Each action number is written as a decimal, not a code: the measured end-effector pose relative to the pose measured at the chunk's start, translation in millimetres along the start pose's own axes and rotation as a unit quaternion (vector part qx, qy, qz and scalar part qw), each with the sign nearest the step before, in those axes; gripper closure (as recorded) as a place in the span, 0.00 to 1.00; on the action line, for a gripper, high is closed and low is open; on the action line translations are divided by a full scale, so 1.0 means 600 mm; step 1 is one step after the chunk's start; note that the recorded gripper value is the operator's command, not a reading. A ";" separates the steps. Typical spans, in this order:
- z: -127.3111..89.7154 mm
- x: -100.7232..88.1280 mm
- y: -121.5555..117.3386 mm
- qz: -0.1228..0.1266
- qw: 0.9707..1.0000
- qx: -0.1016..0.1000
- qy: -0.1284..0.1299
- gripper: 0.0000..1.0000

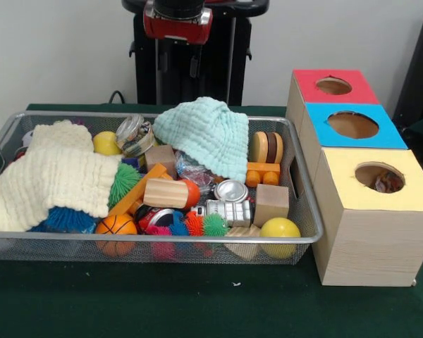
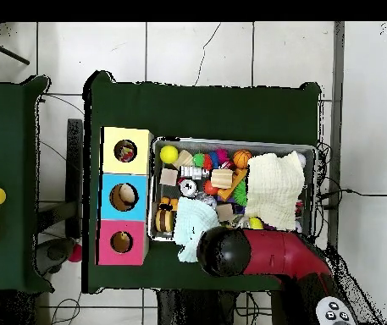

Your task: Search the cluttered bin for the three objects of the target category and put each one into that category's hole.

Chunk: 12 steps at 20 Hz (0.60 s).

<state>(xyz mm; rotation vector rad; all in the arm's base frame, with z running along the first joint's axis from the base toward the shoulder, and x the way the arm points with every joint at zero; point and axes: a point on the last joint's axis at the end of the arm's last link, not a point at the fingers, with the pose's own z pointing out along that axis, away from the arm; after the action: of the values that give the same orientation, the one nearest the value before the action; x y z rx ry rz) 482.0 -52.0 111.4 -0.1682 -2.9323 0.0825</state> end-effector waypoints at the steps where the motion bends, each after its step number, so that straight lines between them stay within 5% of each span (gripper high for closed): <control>1: -0.001 0.000 -0.001 0.001 1.000 -0.001 -0.002 0.00; 12: -0.005 -0.011 -0.031 0.019 0.998 -0.009 -0.052 0.00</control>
<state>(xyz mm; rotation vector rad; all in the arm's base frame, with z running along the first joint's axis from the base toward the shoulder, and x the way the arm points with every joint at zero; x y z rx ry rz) 486.8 -71.3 114.3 -0.2298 -3.0341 0.0740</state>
